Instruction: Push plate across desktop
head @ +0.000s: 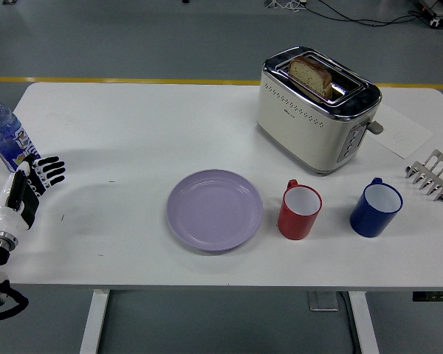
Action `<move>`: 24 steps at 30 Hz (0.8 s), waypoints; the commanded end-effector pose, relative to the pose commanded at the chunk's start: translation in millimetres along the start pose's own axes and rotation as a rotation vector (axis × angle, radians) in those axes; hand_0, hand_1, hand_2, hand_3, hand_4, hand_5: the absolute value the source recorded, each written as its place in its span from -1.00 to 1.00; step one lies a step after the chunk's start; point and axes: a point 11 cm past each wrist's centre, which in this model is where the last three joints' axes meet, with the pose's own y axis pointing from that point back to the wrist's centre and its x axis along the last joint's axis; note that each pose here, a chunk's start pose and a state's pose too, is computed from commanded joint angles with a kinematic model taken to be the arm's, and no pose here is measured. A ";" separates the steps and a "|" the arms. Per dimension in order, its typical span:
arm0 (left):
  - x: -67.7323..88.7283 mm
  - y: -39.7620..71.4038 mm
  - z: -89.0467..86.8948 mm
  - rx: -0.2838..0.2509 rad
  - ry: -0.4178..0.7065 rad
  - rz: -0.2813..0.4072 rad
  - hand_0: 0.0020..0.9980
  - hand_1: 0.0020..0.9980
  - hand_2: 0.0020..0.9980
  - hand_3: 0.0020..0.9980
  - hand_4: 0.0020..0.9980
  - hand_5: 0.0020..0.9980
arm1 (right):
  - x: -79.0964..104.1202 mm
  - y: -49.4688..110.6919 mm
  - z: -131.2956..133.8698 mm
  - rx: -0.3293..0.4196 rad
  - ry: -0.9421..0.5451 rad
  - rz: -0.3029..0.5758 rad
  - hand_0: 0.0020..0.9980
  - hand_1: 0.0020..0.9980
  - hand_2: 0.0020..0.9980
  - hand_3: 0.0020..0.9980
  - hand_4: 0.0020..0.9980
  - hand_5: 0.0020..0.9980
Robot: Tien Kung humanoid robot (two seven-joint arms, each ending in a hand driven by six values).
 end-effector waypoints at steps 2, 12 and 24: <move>1.1 0.3 1.5 -0.003 0.003 0.001 0.40 0.39 0.31 0.17 0.07 1.00 | -0.1 0.0 -0.2 0.000 0.000 0.000 0.38 0.34 0.39 0.22 -0.05 -0.55; 0.1 0.3 6.8 -0.005 -0.004 -0.001 0.39 0.38 0.31 0.17 0.07 1.00 | 0.3 0.1 -0.5 -0.001 0.005 0.002 0.38 0.34 0.39 0.22 -0.05 -0.55; -1.2 -2.5 11.7 0.002 -0.008 -0.009 0.38 0.37 0.30 0.17 0.06 1.00 | 1.4 0.3 -1.8 0.003 0.006 0.004 0.38 0.34 0.39 0.22 -0.06 -0.54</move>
